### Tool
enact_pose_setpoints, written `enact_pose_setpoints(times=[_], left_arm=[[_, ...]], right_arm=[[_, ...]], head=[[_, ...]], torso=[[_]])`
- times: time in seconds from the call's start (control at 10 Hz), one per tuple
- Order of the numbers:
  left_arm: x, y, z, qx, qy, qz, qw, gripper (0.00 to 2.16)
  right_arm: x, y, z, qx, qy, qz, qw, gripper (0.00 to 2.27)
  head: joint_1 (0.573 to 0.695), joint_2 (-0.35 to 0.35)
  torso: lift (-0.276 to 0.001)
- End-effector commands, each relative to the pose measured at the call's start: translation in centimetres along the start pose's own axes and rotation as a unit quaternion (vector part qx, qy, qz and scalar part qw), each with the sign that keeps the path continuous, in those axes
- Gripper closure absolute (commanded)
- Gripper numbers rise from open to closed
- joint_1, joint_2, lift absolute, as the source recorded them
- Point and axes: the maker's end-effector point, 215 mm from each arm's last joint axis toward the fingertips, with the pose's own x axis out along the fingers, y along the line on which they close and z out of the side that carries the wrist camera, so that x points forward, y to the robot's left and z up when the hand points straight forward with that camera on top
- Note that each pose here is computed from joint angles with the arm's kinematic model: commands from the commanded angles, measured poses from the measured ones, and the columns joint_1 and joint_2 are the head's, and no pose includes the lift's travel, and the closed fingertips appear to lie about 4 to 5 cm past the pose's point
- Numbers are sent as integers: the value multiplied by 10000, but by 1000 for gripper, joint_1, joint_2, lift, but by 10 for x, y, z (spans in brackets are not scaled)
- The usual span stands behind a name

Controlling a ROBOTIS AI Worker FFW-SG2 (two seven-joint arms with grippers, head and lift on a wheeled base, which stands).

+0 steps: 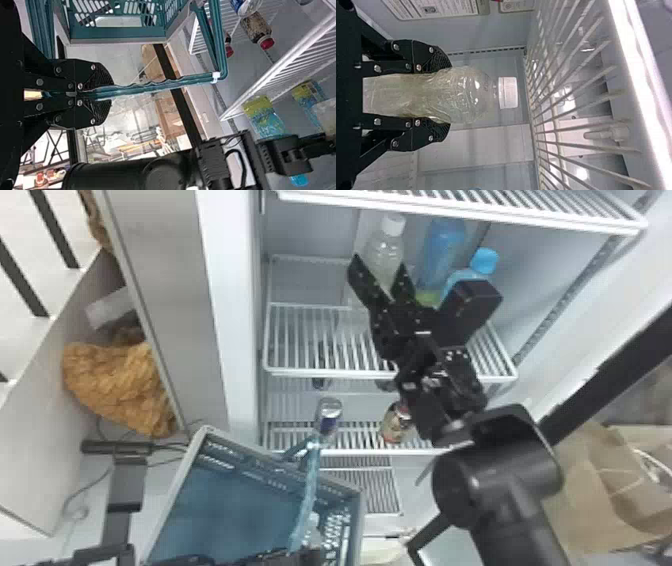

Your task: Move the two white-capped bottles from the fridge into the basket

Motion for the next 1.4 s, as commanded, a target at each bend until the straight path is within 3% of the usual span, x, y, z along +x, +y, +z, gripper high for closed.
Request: enact_pose_setpoints(times=[0.0, 0.4, 0.9, 1.2, 1.3], left_arm=[[-1, 1, 0, -23, -20, 12, 10000, 1211], [-1, 0, 3, -17, -61, -16, 10000, 1211], [-2, 0, 9, -4, -149, -24, 9999, 1211], [-1, -1, 11, 35, -145, -29, 9999, 1211], [-1, 0, 10, 23, -146, -20, 9999, 1211]], right_arm=[[-18, 5, -1, 157, 148, 83, 9997, 883], [-67, 33, 8, 458, 503, 376, 9970, 883], [-154, 38, 7, 335, 1369, 417, 9891, 883], [-194, 19, -10, 329, 1924, 131, 9807, 884], [-211, 24, -21, 315, 2288, 166, 9728, 884]], head=[[695, -190], [695, -192], [695, -225], [695, -252], [695, -281]], torso=[[0], [0], [0], [0], [0]])
